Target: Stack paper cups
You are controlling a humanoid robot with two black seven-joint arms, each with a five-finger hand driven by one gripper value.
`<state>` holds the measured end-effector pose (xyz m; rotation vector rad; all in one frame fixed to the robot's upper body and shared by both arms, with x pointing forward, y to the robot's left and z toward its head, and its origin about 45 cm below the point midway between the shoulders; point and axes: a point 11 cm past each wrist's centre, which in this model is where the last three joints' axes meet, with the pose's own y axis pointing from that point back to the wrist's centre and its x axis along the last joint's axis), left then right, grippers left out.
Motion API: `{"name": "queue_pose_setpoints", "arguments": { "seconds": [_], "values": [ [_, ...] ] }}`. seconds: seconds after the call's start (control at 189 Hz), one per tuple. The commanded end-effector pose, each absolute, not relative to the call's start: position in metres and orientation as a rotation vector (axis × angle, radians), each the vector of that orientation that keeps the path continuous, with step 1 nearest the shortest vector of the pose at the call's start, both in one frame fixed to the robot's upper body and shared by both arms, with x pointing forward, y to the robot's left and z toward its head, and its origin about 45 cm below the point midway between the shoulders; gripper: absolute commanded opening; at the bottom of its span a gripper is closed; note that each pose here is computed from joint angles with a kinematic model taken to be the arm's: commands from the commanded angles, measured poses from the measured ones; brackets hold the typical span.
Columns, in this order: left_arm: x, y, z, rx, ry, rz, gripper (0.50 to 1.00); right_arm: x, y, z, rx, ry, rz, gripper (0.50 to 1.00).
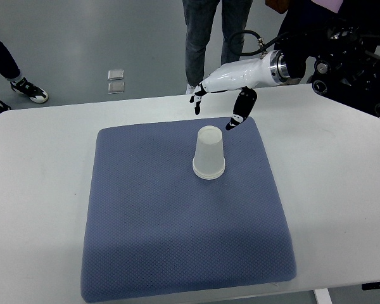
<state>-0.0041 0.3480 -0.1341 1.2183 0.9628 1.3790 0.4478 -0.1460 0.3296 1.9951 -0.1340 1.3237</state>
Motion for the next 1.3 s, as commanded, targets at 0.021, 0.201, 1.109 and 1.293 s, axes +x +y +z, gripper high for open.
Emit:
{"name": "queue_pose_setpoints", "arguments": {
  "seconds": [0.021, 0.201, 1.109, 1.293],
  "values": [
    [-0.004, 0.348, -0.134, 1.218, 0.963, 1.379, 1.000, 0.463, -0.160, 0.336, 2.069, -0.300, 1.256, 0.901],
    [-0.004, 0.348, -0.134, 1.218, 0.963, 1.379, 1.000, 0.489, -0.181, 0.329, 2.239, -0.666, 1.034, 0.901],
    [-0.004, 0.348, -0.134, 1.218, 0.963, 1.379, 1.000, 0.507, -0.241, 0.260, 2.394, -2.207, -0.674, 0.901],
    [-0.004, 0.348, -0.134, 1.218, 0.963, 1.379, 1.000, 0.493, -0.224, 0.230, 2.468, -2.159, -0.857, 0.901]
  ]
}}
